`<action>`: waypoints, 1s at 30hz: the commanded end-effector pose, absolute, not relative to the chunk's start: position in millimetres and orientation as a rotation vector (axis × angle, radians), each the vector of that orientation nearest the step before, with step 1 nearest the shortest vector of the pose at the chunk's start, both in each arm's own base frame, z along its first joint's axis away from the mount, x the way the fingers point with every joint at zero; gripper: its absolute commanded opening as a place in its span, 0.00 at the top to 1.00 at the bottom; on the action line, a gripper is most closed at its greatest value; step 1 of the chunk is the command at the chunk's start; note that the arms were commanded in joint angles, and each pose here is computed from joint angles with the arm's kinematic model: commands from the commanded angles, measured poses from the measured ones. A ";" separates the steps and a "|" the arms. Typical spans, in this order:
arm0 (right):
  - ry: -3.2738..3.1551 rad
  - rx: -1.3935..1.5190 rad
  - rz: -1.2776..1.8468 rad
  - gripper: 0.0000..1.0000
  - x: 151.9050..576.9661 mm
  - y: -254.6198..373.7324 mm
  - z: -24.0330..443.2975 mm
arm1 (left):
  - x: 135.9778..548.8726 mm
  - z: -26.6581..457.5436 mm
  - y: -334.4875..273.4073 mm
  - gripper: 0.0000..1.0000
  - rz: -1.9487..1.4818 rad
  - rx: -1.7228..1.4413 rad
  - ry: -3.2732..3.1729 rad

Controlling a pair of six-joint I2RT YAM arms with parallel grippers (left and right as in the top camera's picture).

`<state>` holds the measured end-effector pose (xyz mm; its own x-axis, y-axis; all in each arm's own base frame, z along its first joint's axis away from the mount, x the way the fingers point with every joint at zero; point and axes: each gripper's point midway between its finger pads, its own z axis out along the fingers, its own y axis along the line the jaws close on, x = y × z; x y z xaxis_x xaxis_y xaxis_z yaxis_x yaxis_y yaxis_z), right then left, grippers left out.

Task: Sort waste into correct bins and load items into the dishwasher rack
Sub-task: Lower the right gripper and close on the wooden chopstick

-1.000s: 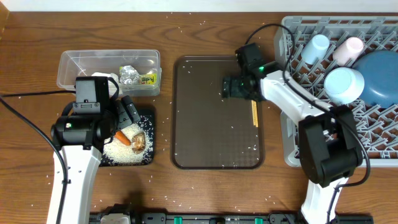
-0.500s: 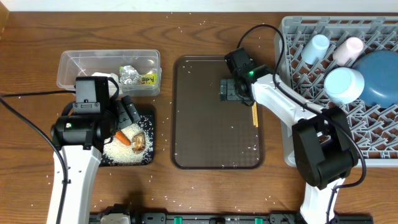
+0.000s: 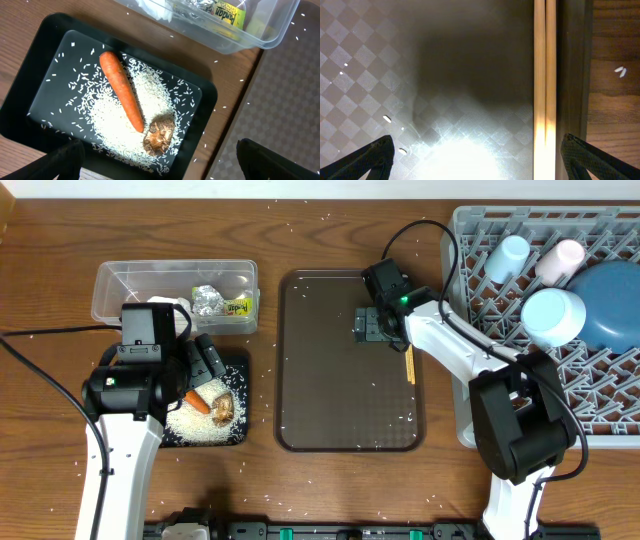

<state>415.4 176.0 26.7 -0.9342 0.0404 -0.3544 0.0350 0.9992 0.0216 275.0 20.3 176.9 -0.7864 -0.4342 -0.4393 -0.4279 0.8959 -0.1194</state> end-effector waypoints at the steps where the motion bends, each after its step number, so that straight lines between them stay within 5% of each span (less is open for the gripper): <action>1: 2.806 0.072 -0.006 0.01 410.3 175.8 9.7 | 274.1 175.8 22.4 0.02 -0.003 -0.625 2.599; 30: 2.837 0.065 0.023 0.01 408.4 181.1 -6.7 | 274.1 175.8 22.4 0.02 -0.003 -0.625 2.599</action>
